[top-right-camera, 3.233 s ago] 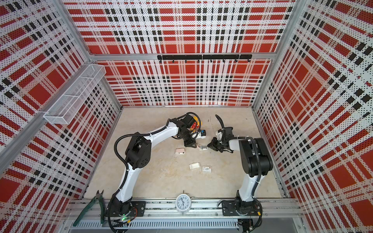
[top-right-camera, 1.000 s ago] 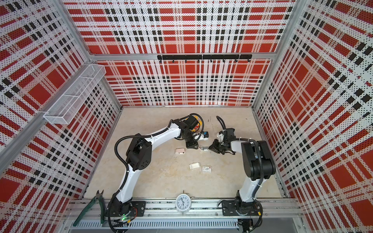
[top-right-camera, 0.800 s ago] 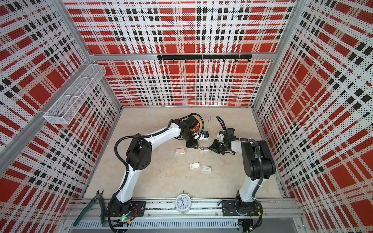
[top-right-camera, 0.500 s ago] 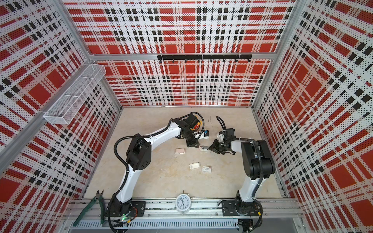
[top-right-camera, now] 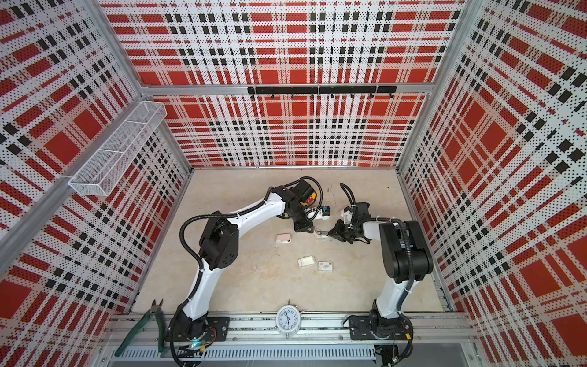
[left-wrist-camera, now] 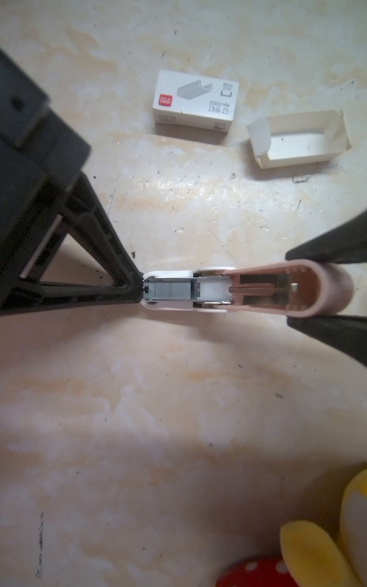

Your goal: Load the staples into the stapler

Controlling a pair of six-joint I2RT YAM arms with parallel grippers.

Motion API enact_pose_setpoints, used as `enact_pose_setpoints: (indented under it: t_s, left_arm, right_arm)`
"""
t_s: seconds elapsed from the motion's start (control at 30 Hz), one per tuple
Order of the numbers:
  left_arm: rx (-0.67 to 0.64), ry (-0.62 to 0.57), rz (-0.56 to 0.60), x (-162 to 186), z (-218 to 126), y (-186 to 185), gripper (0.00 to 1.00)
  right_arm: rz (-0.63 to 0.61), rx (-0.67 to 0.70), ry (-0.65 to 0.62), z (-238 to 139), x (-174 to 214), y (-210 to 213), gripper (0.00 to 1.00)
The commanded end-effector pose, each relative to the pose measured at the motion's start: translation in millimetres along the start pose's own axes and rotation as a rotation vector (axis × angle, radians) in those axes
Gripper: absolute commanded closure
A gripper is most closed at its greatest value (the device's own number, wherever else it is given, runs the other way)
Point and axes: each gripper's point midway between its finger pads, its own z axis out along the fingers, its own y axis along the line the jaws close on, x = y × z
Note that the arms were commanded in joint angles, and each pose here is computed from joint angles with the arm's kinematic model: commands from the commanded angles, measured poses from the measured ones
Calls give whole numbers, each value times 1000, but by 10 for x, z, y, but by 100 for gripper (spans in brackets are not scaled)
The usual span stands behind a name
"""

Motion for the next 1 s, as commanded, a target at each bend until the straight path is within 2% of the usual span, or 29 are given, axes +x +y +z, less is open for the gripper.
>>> enact_pose_setpoints:
  t_s: [0.0,0.53,0.97]
  left_arm:
    - [4,-5,51,-119,-11,-45,76]
    - [12,73,81,14,111,-83,75]
    - [16,95,94,-19,164,-111,73]
  right_arm:
    - [-38,-16,-5,42,-49,22,89]
    - [-55,-4,-10,35,-76,40,89]
    - [-70,10,8,88,-65,75,90]
